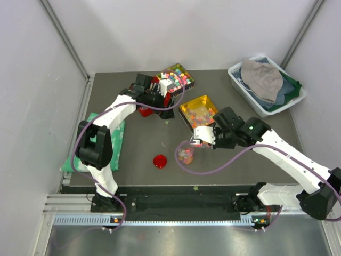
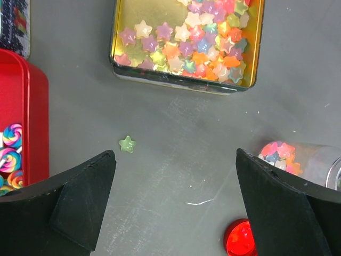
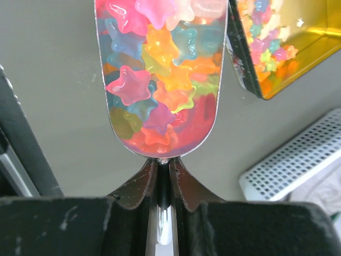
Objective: Pack the candies
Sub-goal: Scoop the fake candies from the storage box, then place the fake candies in the packing bottle.
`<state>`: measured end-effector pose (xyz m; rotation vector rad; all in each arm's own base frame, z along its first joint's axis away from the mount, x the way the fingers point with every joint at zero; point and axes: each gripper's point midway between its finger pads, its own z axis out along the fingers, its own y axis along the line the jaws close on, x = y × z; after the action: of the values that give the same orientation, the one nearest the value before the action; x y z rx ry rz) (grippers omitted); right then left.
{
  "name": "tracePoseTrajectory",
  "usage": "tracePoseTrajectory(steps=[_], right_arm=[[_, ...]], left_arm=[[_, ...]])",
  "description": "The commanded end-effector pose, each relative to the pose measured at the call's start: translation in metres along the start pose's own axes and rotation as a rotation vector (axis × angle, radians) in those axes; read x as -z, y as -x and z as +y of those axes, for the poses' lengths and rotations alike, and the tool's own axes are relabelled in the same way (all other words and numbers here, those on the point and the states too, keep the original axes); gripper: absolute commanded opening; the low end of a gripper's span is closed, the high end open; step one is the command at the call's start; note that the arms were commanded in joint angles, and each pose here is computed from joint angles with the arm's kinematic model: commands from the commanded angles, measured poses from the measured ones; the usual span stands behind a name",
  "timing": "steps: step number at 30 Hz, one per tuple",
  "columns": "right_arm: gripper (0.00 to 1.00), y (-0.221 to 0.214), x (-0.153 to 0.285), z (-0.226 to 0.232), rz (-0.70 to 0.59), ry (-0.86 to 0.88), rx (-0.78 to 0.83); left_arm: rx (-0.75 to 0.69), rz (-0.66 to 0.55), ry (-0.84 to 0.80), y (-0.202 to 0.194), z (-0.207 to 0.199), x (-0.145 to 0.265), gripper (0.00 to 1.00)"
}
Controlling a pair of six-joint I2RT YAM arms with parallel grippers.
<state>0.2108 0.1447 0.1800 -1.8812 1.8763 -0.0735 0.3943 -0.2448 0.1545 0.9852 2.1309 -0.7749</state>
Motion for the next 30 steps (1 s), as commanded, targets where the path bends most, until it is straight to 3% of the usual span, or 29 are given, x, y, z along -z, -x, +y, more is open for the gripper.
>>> tracePoseTrajectory(steps=[1,30], right_arm=[[0.00,0.014,0.016,-0.020,0.003,-0.069,0.062],[0.00,0.031,0.009,-0.031,0.148,-0.116,0.254]], left_arm=[[-0.035,-0.013,-0.001,0.004,-0.008,0.010,0.99],[-0.026,-0.014,0.033,-0.006,0.001,0.014,0.99]])
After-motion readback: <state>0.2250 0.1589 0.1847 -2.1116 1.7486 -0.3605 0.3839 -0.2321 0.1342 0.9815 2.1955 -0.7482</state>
